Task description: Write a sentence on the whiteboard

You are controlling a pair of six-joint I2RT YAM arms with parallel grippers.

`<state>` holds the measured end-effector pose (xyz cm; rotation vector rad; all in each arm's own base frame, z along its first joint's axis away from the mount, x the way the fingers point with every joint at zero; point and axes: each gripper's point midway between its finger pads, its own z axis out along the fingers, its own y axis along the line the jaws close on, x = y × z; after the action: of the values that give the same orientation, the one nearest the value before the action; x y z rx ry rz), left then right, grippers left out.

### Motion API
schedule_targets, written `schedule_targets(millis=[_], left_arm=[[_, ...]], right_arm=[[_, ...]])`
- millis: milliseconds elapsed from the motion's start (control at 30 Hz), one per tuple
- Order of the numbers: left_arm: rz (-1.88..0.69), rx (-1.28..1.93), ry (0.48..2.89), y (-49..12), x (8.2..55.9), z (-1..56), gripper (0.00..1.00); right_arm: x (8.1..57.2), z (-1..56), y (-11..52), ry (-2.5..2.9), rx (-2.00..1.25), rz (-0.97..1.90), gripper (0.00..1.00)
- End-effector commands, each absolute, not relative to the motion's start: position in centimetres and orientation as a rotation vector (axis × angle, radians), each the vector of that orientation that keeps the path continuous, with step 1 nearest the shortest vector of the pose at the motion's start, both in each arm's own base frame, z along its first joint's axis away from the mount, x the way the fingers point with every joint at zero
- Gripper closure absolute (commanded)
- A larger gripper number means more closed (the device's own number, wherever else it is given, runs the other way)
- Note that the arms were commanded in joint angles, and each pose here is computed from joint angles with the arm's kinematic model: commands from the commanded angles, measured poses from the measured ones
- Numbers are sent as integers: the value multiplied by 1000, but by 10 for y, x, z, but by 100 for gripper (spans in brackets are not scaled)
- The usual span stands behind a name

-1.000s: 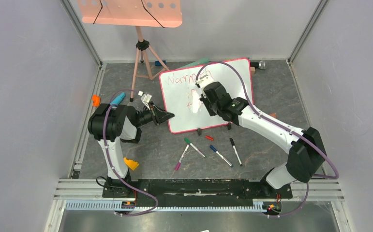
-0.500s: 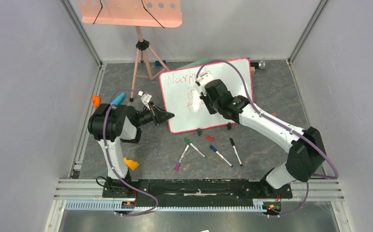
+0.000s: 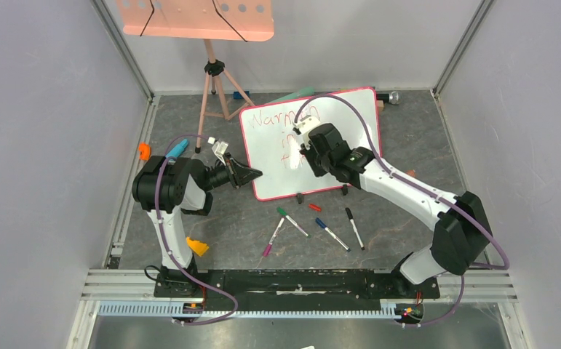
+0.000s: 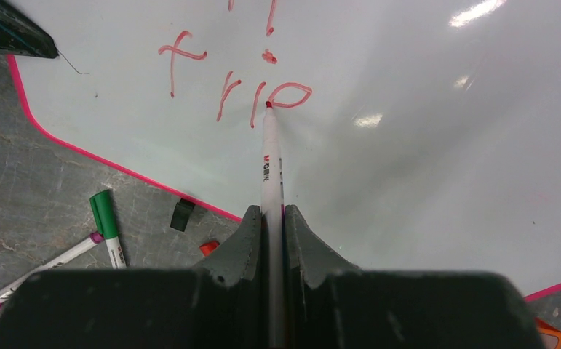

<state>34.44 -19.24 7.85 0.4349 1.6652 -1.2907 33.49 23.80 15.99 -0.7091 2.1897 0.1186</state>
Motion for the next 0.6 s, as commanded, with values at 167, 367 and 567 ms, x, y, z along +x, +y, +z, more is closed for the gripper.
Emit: schedule_targets(millis=[167, 367, 567], left_arm=[[-1080, 411, 1598, -174, 376, 77, 93], [-1080, 410, 1600, -174, 376, 77, 93], [-1083, 411, 1600, -174, 376, 77, 93]], right_arm=[[331, 149, 212, 2231, -681, -2, 100], [334, 154, 203, 2224, -662, -63, 100], [338, 173, 206, 2187, -626, -43, 100]])
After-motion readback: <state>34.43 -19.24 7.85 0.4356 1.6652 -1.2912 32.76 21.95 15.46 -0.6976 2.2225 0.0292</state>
